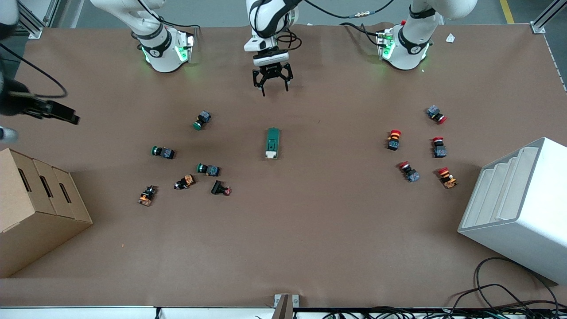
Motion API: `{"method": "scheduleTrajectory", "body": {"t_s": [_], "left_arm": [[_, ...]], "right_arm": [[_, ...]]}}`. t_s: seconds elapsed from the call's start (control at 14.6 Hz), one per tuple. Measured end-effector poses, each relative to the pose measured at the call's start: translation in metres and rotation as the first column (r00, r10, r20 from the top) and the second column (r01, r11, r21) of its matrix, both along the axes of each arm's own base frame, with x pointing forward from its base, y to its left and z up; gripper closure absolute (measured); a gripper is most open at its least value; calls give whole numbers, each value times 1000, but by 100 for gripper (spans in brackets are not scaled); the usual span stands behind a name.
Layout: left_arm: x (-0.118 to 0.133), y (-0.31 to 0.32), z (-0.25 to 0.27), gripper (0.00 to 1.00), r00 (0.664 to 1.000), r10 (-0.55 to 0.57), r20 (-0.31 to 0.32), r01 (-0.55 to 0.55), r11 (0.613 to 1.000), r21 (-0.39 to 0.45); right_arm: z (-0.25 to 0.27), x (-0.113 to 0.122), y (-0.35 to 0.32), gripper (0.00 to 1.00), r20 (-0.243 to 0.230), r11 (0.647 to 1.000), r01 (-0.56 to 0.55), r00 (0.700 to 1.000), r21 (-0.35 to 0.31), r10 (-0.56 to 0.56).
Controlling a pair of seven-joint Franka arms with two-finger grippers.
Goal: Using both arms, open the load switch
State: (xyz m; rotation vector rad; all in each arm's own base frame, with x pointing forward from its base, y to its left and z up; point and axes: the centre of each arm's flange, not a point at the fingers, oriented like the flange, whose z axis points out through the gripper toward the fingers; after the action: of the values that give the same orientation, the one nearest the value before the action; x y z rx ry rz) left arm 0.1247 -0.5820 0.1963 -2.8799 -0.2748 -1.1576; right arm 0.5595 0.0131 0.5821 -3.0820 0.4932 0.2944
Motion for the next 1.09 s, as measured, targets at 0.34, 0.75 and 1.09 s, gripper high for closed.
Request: {"method": "scheduleTrajectory", "body": {"t_s": [0.34,0.75,1.09], "left_arm": [[11,5,-29,0,973,-181,142,179,983,31],[37,15,-64,2,943,-259,208,251,966,65],[88,33,-93,1,913,-268,308,260,963,66]], "right_arm": [[-62,13,116,0,-68,955,270,958,-118,-280],[-158,28,223,0,-59,835,522,841,-172,-538],[-274,4,350,0,29,702,680,723,-211,-691]]}}
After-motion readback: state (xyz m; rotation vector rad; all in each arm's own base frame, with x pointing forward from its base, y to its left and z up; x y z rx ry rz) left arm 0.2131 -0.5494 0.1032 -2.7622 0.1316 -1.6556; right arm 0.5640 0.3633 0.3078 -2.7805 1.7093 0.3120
